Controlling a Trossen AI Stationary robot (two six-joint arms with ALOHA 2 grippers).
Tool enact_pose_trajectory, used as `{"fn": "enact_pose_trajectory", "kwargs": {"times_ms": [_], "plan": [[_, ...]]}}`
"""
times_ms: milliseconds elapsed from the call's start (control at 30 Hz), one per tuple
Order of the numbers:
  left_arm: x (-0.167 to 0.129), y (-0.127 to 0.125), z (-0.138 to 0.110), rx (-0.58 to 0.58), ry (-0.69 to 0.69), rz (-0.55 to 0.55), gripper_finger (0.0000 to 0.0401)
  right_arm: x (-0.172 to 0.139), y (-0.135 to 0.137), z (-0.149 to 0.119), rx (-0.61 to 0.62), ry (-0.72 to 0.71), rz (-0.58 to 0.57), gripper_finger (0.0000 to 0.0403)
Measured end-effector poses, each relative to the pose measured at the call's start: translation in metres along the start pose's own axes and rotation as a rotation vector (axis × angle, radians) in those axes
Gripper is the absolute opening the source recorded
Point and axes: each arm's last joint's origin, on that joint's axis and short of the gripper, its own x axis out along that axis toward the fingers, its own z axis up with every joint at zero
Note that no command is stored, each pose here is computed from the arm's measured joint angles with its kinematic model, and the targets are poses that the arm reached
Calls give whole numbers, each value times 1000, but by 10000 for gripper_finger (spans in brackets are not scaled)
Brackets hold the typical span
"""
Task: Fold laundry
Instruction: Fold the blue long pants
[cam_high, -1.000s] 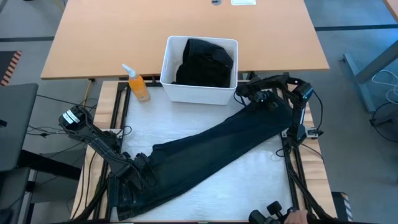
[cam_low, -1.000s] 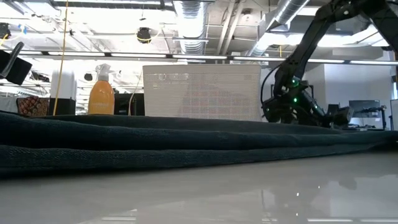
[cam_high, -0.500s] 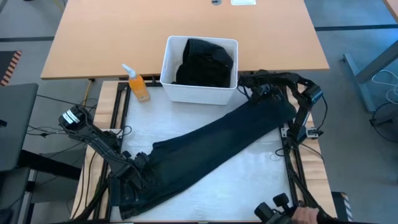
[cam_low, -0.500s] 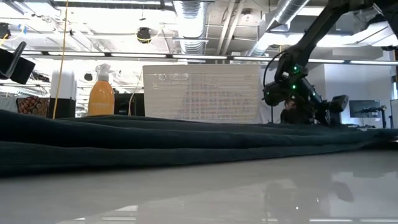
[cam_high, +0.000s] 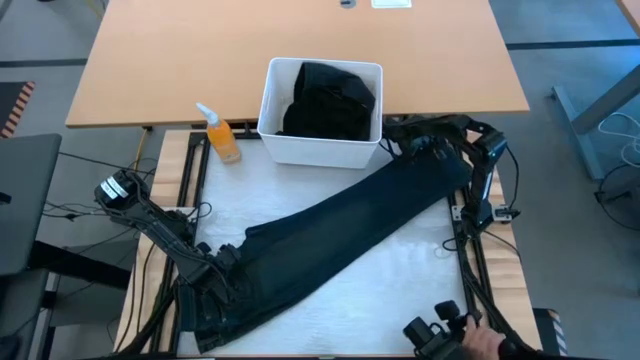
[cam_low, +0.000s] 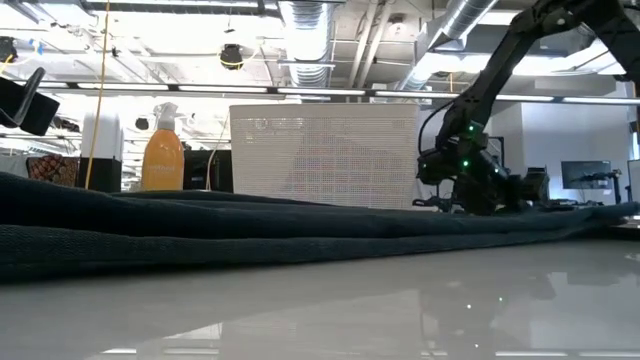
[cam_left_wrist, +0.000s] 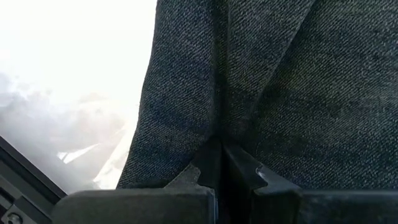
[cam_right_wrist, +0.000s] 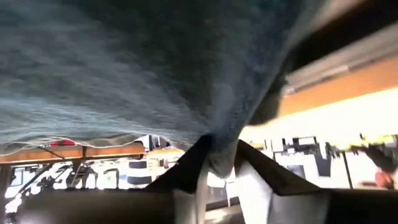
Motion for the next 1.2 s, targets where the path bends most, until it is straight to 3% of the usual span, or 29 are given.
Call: {"fn": "enact_pose_trajectory", "kwargs": {"times_ms": [233,433,533,667,767,900,967,1000,1133,1200], "plan": [[0,0,-1,-3,40,3,0,-17,-3,-32,151,154,-105,184],[0,1,-1,29,18,9,0,-52,11,-69,309,100,-175,231],[-6,0,1,46,-39,36,0,-72,25,-86,446,-16,-191,234],[-28,-1,6,63,-193,98,0,-104,53,-101,643,-315,-120,229],[-53,-6,10,75,-321,118,0,-129,77,-112,807,-577,-7,226],[-86,-9,15,116,-436,131,0,-167,106,-118,994,-1085,345,220],[-94,-11,18,134,-462,126,0,-191,120,-113,947,-1370,504,213],[-94,-12,21,139,-471,122,0,-204,130,-108,886,-1496,527,209],[-80,-18,34,150,-500,73,0,-256,181,-74,646,-1941,442,186],[-67,-22,41,177,-501,39,0,-276,208,-55,603,-2142,370,173]]}}
